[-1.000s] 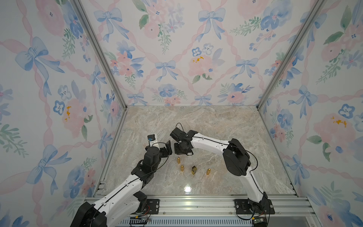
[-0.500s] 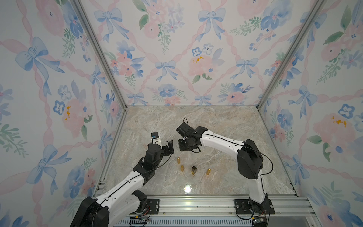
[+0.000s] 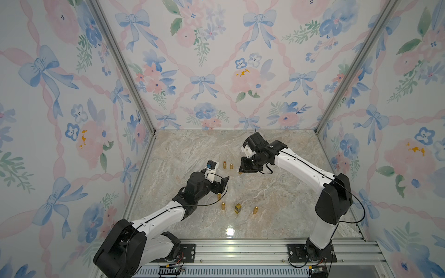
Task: Open the lipstick cap
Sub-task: Open the cover of the lipstick.
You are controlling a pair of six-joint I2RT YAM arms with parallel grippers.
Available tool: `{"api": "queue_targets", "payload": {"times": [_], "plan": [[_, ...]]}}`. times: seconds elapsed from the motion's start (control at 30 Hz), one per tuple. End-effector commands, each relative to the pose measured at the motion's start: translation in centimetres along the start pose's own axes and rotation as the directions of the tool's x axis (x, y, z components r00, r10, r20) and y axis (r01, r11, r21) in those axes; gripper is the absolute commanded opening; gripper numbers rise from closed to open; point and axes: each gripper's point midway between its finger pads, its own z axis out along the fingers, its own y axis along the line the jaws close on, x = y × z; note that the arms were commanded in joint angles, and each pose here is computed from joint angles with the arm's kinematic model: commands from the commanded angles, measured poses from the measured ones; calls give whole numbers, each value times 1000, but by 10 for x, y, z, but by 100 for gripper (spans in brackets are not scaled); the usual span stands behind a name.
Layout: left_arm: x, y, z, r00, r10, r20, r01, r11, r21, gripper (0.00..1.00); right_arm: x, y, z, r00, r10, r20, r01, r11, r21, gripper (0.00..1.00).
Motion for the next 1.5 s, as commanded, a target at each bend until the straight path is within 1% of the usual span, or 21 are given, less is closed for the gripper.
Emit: {"api": "queue_targets", "payload": {"times": [0.0,0.07,0.13,0.2,0.3,0.37,0.53,0.77,0.93,1.1,1.17,1.37,1.47], "plan": [[-16,-35,6,991,124,59,-132,977,165,83,18,7,-18,997,-36,-62,31,995,-93,23],[-15,-47,11,988,144,54,-152,963,222,80,22,8,-18,996,-41,-83,31,992,-121,23],[-14,-56,16,986,157,52,-165,951,263,73,27,11,-18,993,-48,-107,32,989,-142,23],[-14,-61,20,985,167,53,-175,942,285,68,30,11,-17,991,-51,-122,32,988,-151,23],[-11,-69,25,982,182,50,-188,927,324,64,33,15,-17,991,-51,-121,31,986,-167,23],[-12,-72,27,982,183,51,-190,922,337,59,34,20,-17,991,-50,-126,25,980,-198,23],[-15,-80,32,980,191,57,-198,909,368,48,37,23,-15,989,-52,-141,21,978,-209,23],[-15,-80,36,980,189,52,-195,909,368,31,39,28,-14,988,-48,-147,12,972,-236,23],[-15,-79,38,981,189,52,-195,912,361,27,39,30,-14,988,-44,-149,5,968,-252,23],[-17,-81,38,981,186,56,-193,909,370,26,40,30,-12,987,-42,-153,2,968,-251,23],[-16,-81,39,981,185,52,-191,908,372,22,39,29,-13,988,-44,-149,5,968,-251,23],[-16,-78,38,982,179,50,-186,917,353,7,37,30,-16,991,-40,-129,6,967,-253,24],[-15,-74,38,984,172,45,-177,926,334,1,34,28,-19,993,-35,-111,7,970,-243,28]]}}
